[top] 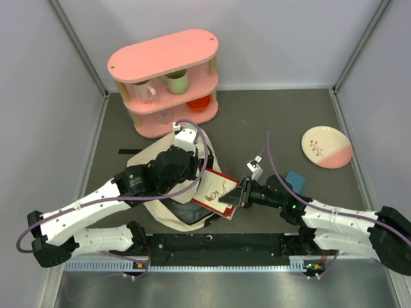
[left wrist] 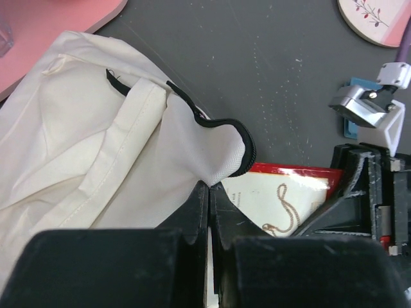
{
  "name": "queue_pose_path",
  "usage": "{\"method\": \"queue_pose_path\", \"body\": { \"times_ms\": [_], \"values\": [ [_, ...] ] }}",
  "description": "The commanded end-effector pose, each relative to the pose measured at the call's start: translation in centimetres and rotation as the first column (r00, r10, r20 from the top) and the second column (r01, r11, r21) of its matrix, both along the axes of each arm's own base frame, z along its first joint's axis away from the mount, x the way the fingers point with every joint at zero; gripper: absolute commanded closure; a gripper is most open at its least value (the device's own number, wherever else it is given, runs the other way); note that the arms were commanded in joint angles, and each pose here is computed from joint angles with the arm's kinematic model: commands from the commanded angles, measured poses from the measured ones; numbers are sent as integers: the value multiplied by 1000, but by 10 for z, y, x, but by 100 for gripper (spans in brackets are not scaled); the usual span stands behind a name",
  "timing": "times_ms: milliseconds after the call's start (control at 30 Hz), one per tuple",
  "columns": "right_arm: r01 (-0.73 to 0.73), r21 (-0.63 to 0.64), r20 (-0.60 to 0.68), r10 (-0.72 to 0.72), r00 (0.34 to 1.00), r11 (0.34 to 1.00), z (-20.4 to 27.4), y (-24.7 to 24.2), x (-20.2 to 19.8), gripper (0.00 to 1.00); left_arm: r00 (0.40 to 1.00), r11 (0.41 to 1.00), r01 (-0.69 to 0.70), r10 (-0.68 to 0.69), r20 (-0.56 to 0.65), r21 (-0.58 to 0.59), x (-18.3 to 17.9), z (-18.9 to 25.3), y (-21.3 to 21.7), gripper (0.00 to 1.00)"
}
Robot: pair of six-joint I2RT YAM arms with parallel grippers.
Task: Pack the student bag
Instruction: Place the book in the student bag.
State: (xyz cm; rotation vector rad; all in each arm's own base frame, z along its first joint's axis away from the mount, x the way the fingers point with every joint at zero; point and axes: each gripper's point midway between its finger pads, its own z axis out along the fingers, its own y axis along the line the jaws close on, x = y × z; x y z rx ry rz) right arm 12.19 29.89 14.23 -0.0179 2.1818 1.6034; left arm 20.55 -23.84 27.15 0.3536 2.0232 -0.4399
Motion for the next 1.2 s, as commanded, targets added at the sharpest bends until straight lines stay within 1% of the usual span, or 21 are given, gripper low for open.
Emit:
{"method": "queue_pose_path", "body": {
  "times_ms": [0, 33, 167, 267, 367, 467, 567, 600, 633, 667, 700, 733, 767, 800, 833, 867, 900, 933, 967, 1067, 1167],
  "values": [
    [34, 241, 128, -66, 990, 970, 72, 26, 18, 100, 996, 981, 31, -13, 91, -193, 2, 50, -12, 100],
    [28, 282, 148, -72, 986, 959, 83, 30, 20, 100, 996, 980, 37, -19, 92, -195, 1, 52, -14, 100],
    [61, 280, 124, -99, 987, 958, 79, 54, 36, 100, 996, 978, 49, -32, 87, -201, -2, 56, -12, 100],
    [142, 348, 91, -185, 979, 927, 88, 62, 54, 100, 995, 976, 55, -36, 95, -209, -4, 59, -10, 100],
    [191, 302, 52, -216, 975, 934, 71, 83, 68, 100, 995, 975, 55, -35, 98, -216, -5, 62, -8, 100],
    [290, 240, 0, -299, 954, 926, 51, 104, 83, 100, 995, 978, 45, -25, 98, -204, -5, 57, -4, 100],
    [372, 199, -2, -379, 925, 907, 33, 120, 90, 100, 996, 981, 20, -3, 89, -195, -4, 49, 3, 100],
    [398, 210, 19, -411, 911, 893, 40, 127, 95, 100, 996, 979, 23, -5, 89, -201, -5, 49, 4, 100],
    [395, 171, 35, -407, 913, 903, 27, 137, 91, 99, 995, 975, 27, -5, 97, -220, -6, 52, 5, 100],
    [403, 141, 40, -412, 910, 904, 20, 142, 92, 93, 996, 975, 27, -6, 94, -221, -6, 49, 6, 100],
    [402, 143, 37, -411, 911, 904, 24, 150, 95, 90, 996, 974, 28, -7, 94, -224, -7, 49, 6, 100],
    [405, 114, 27, -410, 912, 907, 9, 154, 96, 87, 996, 973, 28, -7, 93, -229, -8, 49, 7, 100],
    [411, 118, 5, -414, 910, 904, 4, 153, 96, 77, 996, 973, 28, -7, 92, -228, -8, 49, 9, 100],
    [395, 124, -5, -397, 918, 910, 0, 154, 93, 73, 996, 974, 26, -6, 91, -227, -8, 49, 10, 100],
    [388, 170, -10, -392, 920, 906, 8, 153, 95, 69, 996, 974, 26, -6, 90, -224, -9, 48, 11, 100],
    [373, 155, 7, -379, 925, 915, 3, 149, 92, 55, 996, 975, 24, -4, 87, -222, -10, 48, 13, 100],
    [373, 132, 6, -377, 926, 918, -1, 146, 91, 51, 996, 974, 24, -3, 91, -225, -11, 50, 15, 100],
    [369, 108, 6, -371, 928, 923, -5, 144, 89, 48, 996, 974, 22, -1, 93, -226, -11, 49, 16, 100],
    [331, 79, 28, -334, 942, 940, -10, 141, 85, 48, 996, 974, 20, 1, 93, -225, -11, 48, 17, 100],
    [295, 43, 25, -296, 955, 955, -18, 131, 75, 46, 995, 973, 14, 8, 95, -229, -12, 47, 20, 100],
    [280, 39, -7, -280, 960, 959, -24, 123, 67, 46, 995, 972, 10, 14, 98, -237, -11, 48, 22, 100]
  ]
}}
